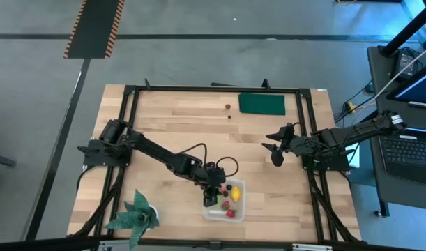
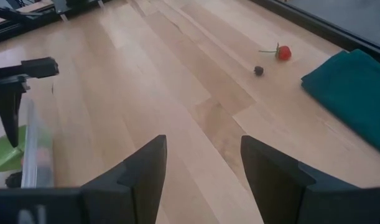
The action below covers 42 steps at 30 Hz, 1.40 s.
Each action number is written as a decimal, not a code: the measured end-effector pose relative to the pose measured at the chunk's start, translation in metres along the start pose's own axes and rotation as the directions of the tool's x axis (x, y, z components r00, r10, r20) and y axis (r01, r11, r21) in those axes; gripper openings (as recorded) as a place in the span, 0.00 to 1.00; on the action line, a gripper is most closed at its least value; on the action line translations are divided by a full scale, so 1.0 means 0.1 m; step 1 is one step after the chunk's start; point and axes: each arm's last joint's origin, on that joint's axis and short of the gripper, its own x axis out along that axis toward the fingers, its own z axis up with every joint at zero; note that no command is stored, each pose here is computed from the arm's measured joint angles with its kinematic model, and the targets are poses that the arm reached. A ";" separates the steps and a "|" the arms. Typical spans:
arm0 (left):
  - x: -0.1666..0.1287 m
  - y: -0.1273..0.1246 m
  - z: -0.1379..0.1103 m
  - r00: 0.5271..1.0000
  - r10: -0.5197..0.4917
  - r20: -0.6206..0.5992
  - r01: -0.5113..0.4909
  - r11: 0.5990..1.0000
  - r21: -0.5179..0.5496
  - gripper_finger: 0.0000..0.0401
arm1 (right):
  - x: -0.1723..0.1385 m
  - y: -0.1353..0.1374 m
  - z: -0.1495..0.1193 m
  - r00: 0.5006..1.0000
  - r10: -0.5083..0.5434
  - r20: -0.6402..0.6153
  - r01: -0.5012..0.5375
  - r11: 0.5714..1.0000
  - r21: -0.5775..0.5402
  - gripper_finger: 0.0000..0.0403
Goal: Pick and placing Produce into tupperware
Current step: Put the blueberry into the transparent bin
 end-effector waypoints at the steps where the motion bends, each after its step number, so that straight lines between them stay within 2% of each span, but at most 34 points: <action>1: 0.00 0.00 0.00 1.000 -0.005 0.002 0.005 1.000 0.000 0.39 | 0.00 0.00 0.00 1.000 0.000 0.000 0.000 1.000 0.001 0.52; 5: -0.03 -0.02 0.02 1.000 -0.029 0.004 0.029 1.000 0.003 0.38 | 0.00 0.00 0.00 1.000 0.000 0.000 0.000 1.000 0.001 0.52; 9: -0.12 -0.08 0.14 0.991 -0.081 0.105 0.078 0.997 0.027 0.36 | 0.00 0.00 0.00 1.000 0.001 0.002 -0.001 1.000 0.003 0.52; 11: -0.22 -0.11 0.25 0.975 -0.118 0.189 0.109 0.993 0.054 0.35 | 0.00 0.00 0.00 1.000 0.003 0.004 -0.003 1.000 0.005 0.52; 16: -0.61 -0.08 0.48 0.941 -0.128 0.313 0.109 0.991 0.077 0.34 | 0.00 0.03 0.04 0.999 0.027 0.042 -0.029 0.999 0.037 0.52; 20: -1.03 -0.01 0.64 0.902 -0.057 0.429 0.029 0.997 0.070 0.34 | -0.01 0.09 0.15 0.988 0.080 0.134 -0.094 0.991 0.099 0.52; 23: -1.31 0.07 0.67 0.887 0.030 0.460 -0.065 0.996 0.062 0.35 | -0.03 0.13 0.26 0.966 0.116 0.232 -0.146 0.982 0.116 0.52; 26: -1.58 0.16 0.67 0.868 0.136 0.478 -0.182 0.982 0.050 0.36 | -0.08 0.13 0.43 0.956 0.106 0.273 -0.148 0.979 0.138 0.52; 30: -1.92 0.29 0.68 0.826 0.228 0.515 -0.296 0.954 0.054 0.37 | -0.16 0.17 0.73 0.944 0.118 0.307 -0.146 0.987 0.070 0.52; 36: -2.31 0.55 0.58 0.812 0.298 0.502 -0.363 0.931 0.036 0.38 | -0.11 0.30 1.20 0.939 0.067 0.337 -0.046 0.996 -0.070 0.52; 42: -2.52 0.84 0.16 0.767 0.346 0.540 -0.387 0.921 -0.041 0.36 | 0.27 0.36 1.51 0.966 -0.064 0.249 0.084 0.994 -0.070 0.52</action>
